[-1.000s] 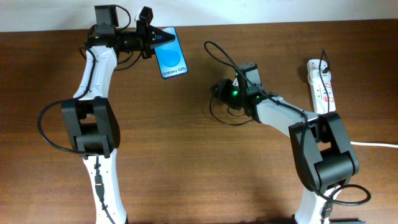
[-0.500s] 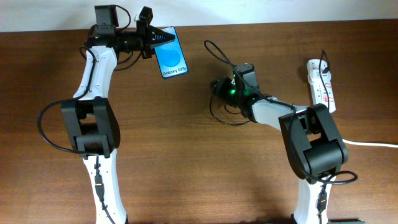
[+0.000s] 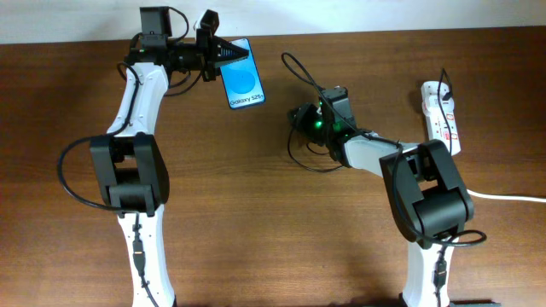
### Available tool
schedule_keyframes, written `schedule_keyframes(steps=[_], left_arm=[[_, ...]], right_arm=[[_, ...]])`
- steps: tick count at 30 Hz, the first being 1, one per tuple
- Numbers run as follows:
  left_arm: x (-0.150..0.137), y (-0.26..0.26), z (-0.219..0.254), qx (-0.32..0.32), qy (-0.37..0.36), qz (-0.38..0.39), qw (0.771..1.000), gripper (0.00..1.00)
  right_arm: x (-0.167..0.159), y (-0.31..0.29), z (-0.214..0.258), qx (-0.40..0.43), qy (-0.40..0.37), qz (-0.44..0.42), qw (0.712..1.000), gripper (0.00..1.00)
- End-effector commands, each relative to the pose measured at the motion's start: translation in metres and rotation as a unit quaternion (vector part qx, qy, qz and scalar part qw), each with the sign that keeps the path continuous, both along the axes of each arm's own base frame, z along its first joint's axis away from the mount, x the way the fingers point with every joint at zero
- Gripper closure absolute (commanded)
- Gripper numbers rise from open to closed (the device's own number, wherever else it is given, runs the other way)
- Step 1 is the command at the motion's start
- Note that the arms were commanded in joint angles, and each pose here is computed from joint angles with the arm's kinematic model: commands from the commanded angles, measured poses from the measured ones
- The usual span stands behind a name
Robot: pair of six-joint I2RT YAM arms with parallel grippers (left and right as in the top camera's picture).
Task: Plug charger to phone and switch on socket
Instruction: 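Grasp the black USB-C cable plug with the right gripper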
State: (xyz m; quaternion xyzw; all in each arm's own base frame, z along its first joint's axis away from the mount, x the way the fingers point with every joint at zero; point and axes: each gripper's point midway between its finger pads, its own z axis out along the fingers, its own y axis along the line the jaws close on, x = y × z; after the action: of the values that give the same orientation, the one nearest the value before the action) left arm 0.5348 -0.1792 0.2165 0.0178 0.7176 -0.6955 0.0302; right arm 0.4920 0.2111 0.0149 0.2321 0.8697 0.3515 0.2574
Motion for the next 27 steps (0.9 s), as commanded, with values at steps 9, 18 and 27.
schedule_keyframes(steps=[9, 18, 27], left_arm=[[-0.005, 0.002, 0.016, -0.008, -0.021, -0.007, 1.0, 1.0], [-0.009, 0.002, 0.018, -0.016, -0.009, -0.016, 1.0, 1.0], [-0.013, -0.003, 0.015, -0.017, 0.019, -0.02, 0.999, 1.0]], right_arm=[[-0.019, 0.006, -0.045, -0.005, 0.054, 0.017, 0.998, 0.76], [-0.029, 0.023, -0.004, 0.051, 0.01, 0.141, 0.989, 0.96], [-0.086, -0.01, 0.117, 0.047, -0.103, 0.327, 0.938, 0.96]])
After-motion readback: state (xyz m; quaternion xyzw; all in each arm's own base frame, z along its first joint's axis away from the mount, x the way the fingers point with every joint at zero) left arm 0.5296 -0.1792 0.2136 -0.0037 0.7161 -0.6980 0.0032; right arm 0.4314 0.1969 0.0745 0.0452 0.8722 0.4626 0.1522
